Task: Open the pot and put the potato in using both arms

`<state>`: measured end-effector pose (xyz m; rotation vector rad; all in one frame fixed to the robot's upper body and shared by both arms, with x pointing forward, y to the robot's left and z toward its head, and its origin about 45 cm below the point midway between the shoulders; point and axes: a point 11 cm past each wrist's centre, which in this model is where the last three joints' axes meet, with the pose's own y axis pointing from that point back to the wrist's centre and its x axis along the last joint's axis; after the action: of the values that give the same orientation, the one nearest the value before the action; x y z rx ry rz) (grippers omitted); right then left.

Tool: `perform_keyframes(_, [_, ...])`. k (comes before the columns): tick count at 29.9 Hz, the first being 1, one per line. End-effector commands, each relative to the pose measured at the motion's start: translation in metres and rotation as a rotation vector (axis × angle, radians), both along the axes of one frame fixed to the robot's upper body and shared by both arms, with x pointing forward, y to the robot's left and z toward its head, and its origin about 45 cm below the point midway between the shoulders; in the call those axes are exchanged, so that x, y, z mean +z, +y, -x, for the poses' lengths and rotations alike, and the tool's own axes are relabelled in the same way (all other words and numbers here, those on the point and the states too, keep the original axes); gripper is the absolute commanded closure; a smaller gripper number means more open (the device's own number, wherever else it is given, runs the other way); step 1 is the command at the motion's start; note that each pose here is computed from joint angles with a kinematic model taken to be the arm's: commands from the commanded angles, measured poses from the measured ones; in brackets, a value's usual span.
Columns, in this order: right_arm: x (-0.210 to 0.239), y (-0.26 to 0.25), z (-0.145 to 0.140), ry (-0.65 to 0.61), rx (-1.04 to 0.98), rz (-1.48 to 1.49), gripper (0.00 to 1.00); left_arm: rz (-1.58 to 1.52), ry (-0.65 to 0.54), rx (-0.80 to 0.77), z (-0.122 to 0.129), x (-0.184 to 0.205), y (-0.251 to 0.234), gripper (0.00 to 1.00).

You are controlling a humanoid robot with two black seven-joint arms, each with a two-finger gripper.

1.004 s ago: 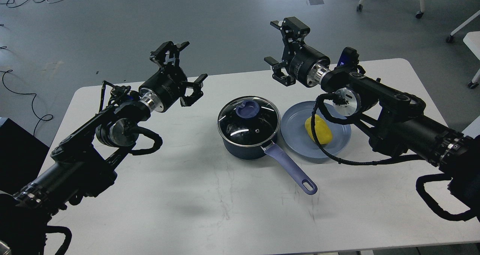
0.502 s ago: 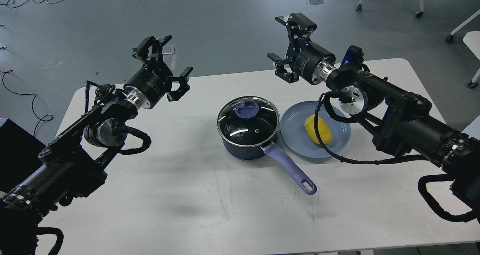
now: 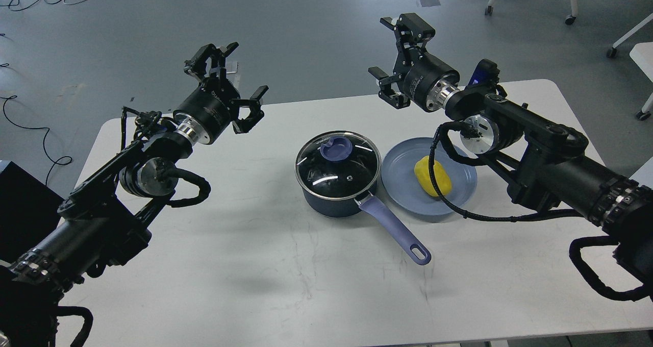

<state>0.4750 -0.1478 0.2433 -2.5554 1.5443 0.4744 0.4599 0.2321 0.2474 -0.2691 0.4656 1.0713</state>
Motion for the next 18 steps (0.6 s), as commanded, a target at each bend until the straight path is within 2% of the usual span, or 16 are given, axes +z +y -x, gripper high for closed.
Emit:
perform_keyframes(1, [0.0034, 0.0093, 0.0037, -0.006, 0.028, -0.007, 0.00, 0.000, -0.002, -0.001, 0.0003, 0.0001, 0.0017, 0.02])
perform_keyframes(18, [0.0132, 0.0129, -0.0002, -0.003, 0.040, 0.006, 0.00, 0.002, 0.006, -0.002, 0.0014, -0.0029, -0.0005, 0.01])
